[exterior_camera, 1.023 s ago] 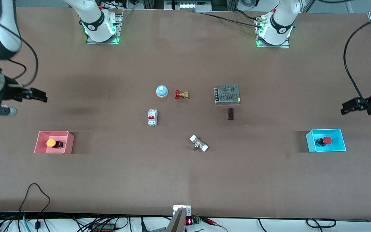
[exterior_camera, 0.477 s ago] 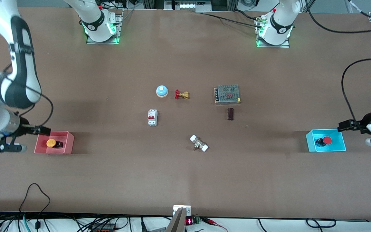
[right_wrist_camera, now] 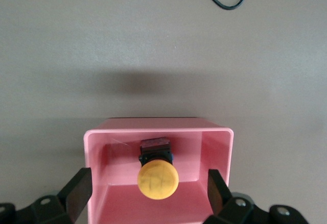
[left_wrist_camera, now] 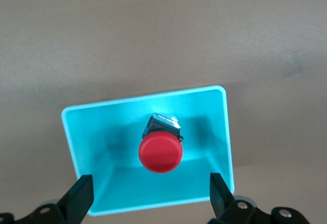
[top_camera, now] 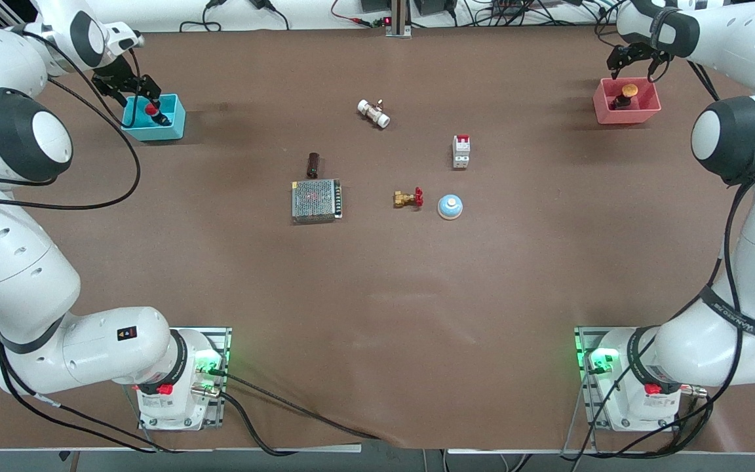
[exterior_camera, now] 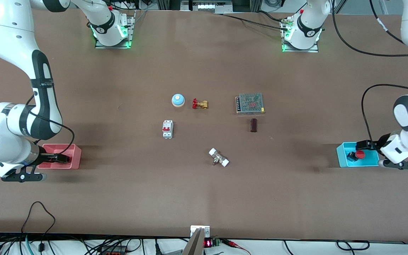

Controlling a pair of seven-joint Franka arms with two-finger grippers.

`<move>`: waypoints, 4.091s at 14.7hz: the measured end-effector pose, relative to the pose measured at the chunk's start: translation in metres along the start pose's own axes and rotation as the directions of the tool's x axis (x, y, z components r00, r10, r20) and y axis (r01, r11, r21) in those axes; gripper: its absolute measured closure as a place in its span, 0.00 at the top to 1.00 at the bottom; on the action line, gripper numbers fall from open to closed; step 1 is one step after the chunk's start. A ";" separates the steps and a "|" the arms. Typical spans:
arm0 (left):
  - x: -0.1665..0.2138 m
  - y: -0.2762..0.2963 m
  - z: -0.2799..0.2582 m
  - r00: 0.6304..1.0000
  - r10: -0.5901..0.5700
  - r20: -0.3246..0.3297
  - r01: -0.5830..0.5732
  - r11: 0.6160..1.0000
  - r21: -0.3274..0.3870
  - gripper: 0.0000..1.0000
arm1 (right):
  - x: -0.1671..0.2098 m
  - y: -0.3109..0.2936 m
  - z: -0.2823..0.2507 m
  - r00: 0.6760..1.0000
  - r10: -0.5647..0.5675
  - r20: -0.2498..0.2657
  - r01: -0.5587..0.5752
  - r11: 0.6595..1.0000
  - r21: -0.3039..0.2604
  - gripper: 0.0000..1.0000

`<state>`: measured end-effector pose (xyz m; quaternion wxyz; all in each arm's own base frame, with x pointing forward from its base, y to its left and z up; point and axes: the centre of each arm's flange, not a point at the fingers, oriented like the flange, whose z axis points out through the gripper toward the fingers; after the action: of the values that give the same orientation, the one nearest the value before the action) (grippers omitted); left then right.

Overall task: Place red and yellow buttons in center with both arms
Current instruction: 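Grasp the yellow button with the right gripper while the left gripper grasps the red button, then lift the yellow button with the right gripper while the left gripper lifts the red button, then lower both buttons onto the table center and open both grippers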

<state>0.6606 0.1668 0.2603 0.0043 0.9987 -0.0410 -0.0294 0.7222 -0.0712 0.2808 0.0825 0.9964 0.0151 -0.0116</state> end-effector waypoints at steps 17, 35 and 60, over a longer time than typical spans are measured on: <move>0.008 0.003 0.015 1.000 0.001 -0.015 -0.001 1.000 0.004 0.41 | -0.005 -0.001 0.049 0.997 -0.019 0.072 0.020 1.000 -0.001 0.96; 0.030 0.173 -0.065 0.990 -0.139 -0.016 0.139 0.990 -0.038 0.41 | -0.005 0.001 -0.029 0.997 -0.017 0.070 0.016 1.000 0.018 0.37; 0.031 0.351 0.025 0.950 -0.311 0.015 0.311 0.950 -0.028 0.71 | -0.040 -0.314 -0.016 0.993 -0.013 0.115 -0.002 0.992 0.128 0.37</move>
<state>0.6609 -0.1854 0.2371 0.0146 0.9924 0.1171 -0.0356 0.6730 0.2402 0.2460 0.0191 0.9973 0.0121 -0.0706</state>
